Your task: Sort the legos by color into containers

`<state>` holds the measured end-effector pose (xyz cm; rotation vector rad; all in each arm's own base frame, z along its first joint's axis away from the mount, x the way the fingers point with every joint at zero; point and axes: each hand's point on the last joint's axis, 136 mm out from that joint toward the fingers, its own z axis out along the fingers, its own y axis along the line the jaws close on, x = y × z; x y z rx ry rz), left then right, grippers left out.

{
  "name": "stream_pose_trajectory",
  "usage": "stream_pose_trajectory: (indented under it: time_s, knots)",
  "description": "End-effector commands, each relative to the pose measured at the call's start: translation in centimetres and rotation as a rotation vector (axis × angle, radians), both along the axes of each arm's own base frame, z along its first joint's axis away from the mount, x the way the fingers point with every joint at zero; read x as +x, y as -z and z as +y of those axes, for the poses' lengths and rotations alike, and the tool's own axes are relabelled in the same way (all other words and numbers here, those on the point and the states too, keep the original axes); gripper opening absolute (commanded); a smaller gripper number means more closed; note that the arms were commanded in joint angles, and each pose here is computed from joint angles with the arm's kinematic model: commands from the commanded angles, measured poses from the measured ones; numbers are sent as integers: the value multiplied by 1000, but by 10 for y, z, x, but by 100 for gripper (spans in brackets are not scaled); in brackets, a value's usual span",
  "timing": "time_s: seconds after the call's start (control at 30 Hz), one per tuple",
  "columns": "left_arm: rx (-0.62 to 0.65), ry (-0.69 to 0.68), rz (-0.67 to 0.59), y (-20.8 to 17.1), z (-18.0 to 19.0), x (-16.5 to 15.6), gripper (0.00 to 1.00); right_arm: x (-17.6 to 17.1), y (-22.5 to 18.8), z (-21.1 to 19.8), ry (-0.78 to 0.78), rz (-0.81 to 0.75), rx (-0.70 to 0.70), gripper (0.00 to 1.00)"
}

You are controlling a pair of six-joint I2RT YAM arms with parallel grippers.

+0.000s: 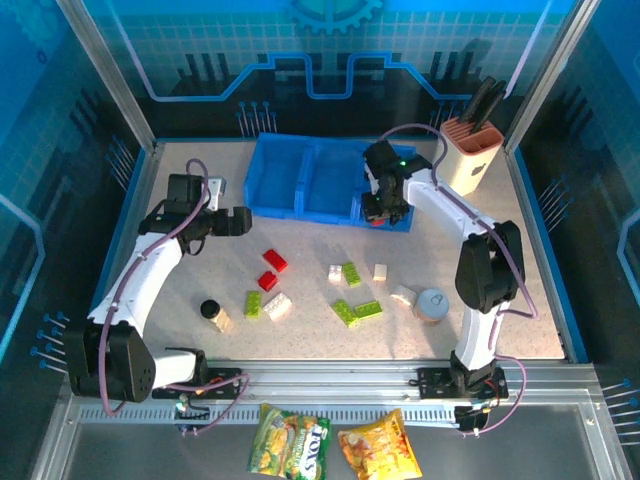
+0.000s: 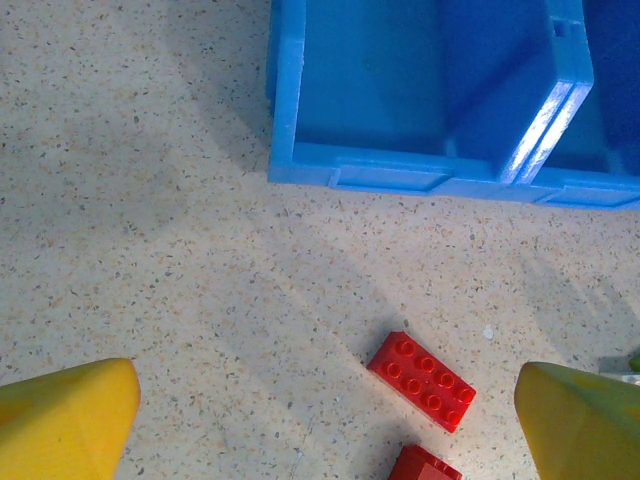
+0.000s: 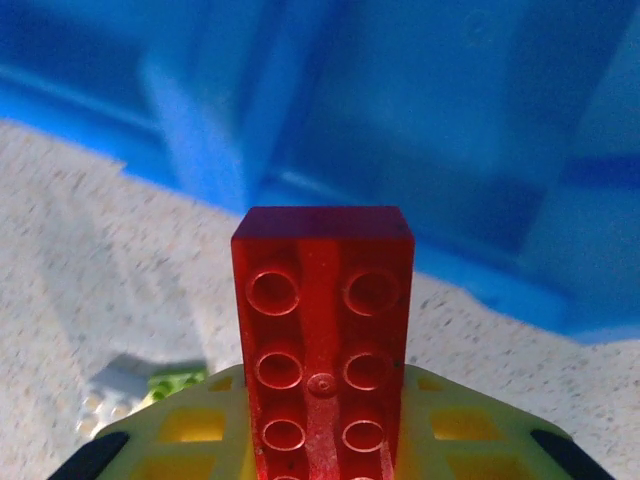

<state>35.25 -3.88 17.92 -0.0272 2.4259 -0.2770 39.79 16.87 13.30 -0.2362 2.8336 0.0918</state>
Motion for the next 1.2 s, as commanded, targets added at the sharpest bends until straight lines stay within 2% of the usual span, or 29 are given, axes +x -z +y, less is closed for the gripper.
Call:
stream_pose_trajectory:
  time_s: [0.0, 0.27, 0.53, 0.9, 1.17]
  knots:
    - [7, -1, -34, -8, 3, -2, 98, 25, 11, -15, 64, 2, -23, 23]
    - [6, -1, -32, -7, 4, -2, 98, 77, 35, -22, 138, -8, -27, 23]
    - [0, 0, -28, -6, 3, -2, 98, 110, 65, -31, 201, 5, -34, 25]
    - [-4, 4, -23, -5, 2, -2, 97, 124, 92, -44, 249, 45, -47, 30]
    - [-6, 5, -19, -4, 1, -2, 98, 126, 82, -44, 245, 28, -45, 38]
